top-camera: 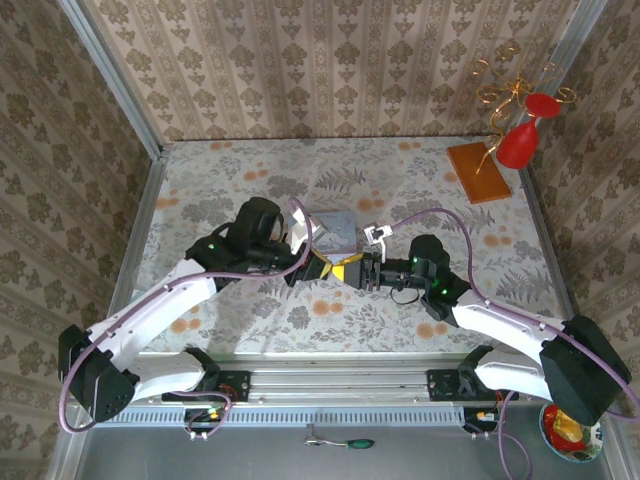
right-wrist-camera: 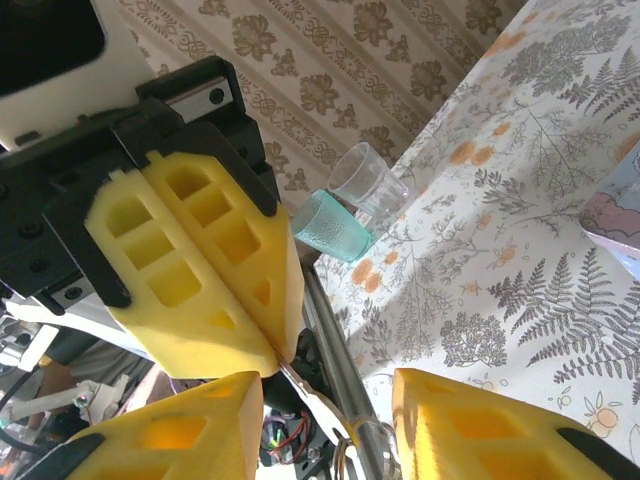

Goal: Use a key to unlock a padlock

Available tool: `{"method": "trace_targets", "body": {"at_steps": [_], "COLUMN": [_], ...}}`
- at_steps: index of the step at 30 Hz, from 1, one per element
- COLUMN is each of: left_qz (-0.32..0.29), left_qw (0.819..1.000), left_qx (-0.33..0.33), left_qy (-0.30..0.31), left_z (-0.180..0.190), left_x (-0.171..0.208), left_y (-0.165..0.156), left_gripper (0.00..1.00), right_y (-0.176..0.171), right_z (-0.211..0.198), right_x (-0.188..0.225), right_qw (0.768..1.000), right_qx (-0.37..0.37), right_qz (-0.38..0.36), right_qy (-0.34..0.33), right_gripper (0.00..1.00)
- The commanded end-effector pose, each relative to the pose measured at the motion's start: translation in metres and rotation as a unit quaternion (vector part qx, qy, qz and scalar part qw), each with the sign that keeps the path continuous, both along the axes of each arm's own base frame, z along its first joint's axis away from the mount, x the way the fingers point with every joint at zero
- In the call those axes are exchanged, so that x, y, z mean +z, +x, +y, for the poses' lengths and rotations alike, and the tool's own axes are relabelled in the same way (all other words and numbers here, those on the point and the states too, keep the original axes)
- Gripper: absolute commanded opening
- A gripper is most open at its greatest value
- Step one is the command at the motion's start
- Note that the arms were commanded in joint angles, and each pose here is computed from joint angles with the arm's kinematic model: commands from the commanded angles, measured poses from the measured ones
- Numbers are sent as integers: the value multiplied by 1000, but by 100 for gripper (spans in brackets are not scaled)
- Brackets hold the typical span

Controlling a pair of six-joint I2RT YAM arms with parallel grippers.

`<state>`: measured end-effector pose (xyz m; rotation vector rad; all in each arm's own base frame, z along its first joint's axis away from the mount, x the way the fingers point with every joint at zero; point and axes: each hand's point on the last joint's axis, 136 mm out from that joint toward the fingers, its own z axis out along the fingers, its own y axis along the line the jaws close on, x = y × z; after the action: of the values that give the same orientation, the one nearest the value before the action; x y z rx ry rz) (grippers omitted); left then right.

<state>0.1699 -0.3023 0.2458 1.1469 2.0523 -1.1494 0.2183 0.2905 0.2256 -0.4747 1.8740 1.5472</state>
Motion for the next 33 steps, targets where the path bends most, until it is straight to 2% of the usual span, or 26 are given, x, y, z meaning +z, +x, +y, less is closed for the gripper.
{"method": "trace_targets", "body": {"at_steps": [1,5,6,7,9,11,13,18,22,27,33], "left_qz": [-19,-11,-7,-8,-10,-9,-15,7,14,13,12], "left_qw": [999,999,999,1000,999,999,999,999,998,998,998], "left_qx": [-12,-14,-16,-8,10,2,9,21,28,33,34], "left_qy": [-33,-40,-32,-28,-44,-42,-26,-45,-55,-45,-51], "left_z": [-6,-10,-6,-3,-2,-2,4,1,-3,-3,-4], "left_x": [22,25,21,19,29,36,38,31,31,28,33], "left_y": [3,4,0,2,11,11,11,16,27,28,30], "left_gripper": [0,0,0,0,0,0,0,0,0,0,0], "right_y": [-5,-9,-13,-15,3,-1,-6,-5,-1,-3,3], "right_z": [6,9,8,5,-5,5,14,10,4,-5,-5], "right_x": [7,27,34,38,46,61,53,41,35,18,19], "right_qw": [1000,999,999,999,999,1000,999,999,998,996,997], "right_qx": [23,32,34,33,-32,9,32,8,-10,-27,-34], "right_qz": [-9,-6,-4,-11,-18,-19,1,31,42,46,44], "right_qy": [3,18,23,21,-1,11,-1,-9,-55,-65,-52], "right_gripper": [31,4,0,0,0,0,0,0,0,0,0]}}
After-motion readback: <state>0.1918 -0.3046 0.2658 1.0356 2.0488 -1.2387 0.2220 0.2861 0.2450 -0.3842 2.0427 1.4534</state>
